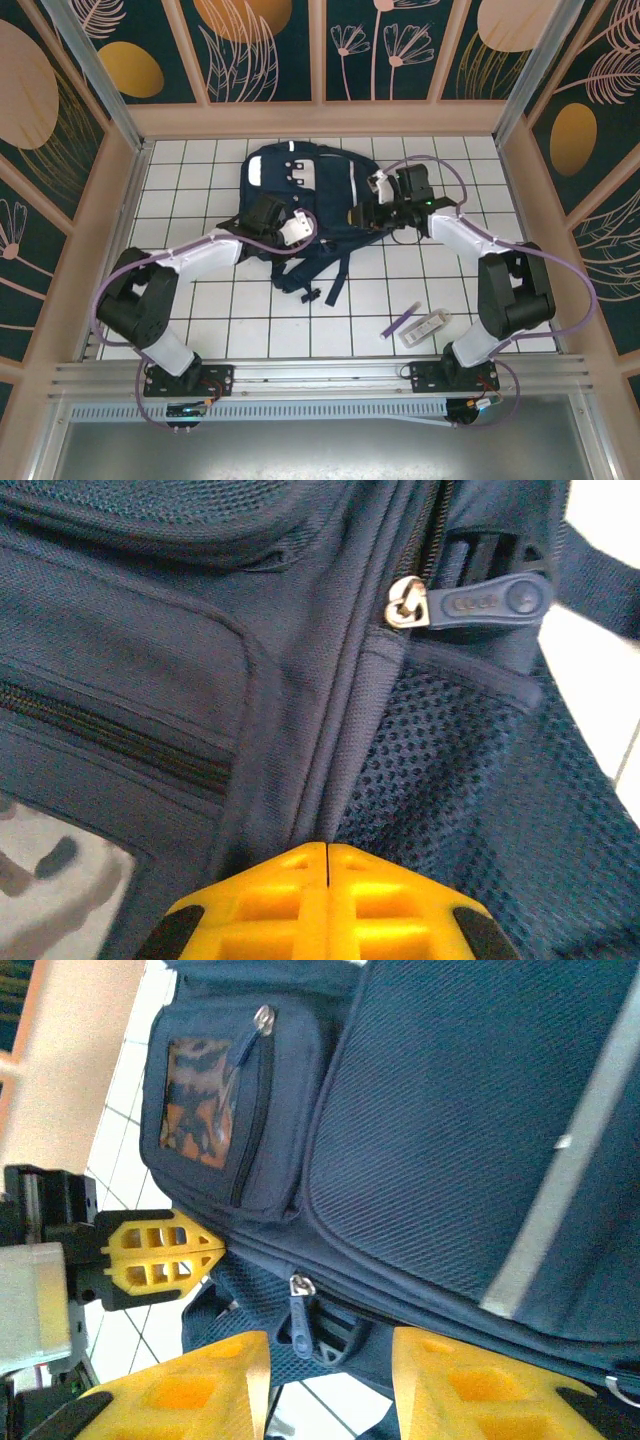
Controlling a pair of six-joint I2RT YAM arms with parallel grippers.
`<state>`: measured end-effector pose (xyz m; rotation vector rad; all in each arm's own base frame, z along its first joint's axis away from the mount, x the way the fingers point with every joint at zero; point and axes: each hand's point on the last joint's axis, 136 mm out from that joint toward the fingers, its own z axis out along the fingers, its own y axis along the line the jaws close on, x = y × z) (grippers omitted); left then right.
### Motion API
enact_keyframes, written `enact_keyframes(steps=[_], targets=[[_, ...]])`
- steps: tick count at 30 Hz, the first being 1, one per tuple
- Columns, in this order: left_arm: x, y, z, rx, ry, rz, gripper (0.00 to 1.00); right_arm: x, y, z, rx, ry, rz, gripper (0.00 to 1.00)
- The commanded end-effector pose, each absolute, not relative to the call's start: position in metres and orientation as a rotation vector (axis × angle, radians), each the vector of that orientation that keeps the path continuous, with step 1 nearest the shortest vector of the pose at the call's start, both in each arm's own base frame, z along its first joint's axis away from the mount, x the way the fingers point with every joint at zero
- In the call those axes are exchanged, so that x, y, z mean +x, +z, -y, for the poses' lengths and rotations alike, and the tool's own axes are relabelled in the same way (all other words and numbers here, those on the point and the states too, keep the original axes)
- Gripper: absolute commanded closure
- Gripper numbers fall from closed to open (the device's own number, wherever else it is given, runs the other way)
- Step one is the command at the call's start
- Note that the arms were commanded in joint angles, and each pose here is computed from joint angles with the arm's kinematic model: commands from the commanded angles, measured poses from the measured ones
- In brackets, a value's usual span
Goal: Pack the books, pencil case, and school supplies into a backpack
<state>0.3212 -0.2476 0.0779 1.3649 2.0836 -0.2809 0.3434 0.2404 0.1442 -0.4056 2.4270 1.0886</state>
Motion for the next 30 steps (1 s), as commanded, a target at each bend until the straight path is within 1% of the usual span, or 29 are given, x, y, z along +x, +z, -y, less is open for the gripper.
enact_keyframes(steps=[1, 4, 10, 13, 18, 21, 23, 26, 28, 30], targets=[[0.308, 0.103, 0.263, 1.306, -0.445, -2.020, 1.00, 0.321, 0.125, -0.256, -0.502, 0.999, -2.502, 0.60], [0.309, 0.111, 0.267, 1.264, -0.482, -2.011, 1.00, 0.314, 0.110, -0.269, -0.549, 0.926, -2.536, 0.58], [0.307, 0.109, 0.275, 1.229, -0.556, -2.009, 1.00, 0.310, 0.095, -0.295, -0.646, 0.808, -2.566, 0.57], [0.306, 0.108, 0.277, 1.225, -0.582, -2.009, 1.00, 0.316, 0.084, -0.297, -0.623, 0.730, -2.567, 0.57], [0.304, 0.109, 0.279, 1.224, -0.608, -2.001, 1.00, 0.330, 0.076, -0.301, -0.568, 0.677, -2.561, 0.58], [0.301, 0.107, 0.279, 1.229, -0.619, -2.004, 1.00, 0.334, 0.070, -0.302, -0.552, 0.598, -2.576, 0.62], [0.299, 0.103, 0.277, 1.233, -0.611, -2.008, 1.00, 0.338, 0.066, -0.297, -0.510, 0.529, -2.589, 0.69], [0.298, 0.095, 0.272, 1.229, -0.583, -2.030, 1.00, 0.340, 0.060, -0.286, -0.462, 0.451, -2.614, 0.75], [0.301, 0.087, 0.266, 1.212, -0.543, -2.065, 1.00, 0.341, 0.057, -0.279, -0.435, 0.409, -2.628, 0.77], [0.307, 0.079, 0.258, 1.178, -0.483, -2.104, 1.00, 0.341, 0.057, -0.276, -0.424, 0.404, -2.635, 0.84]])
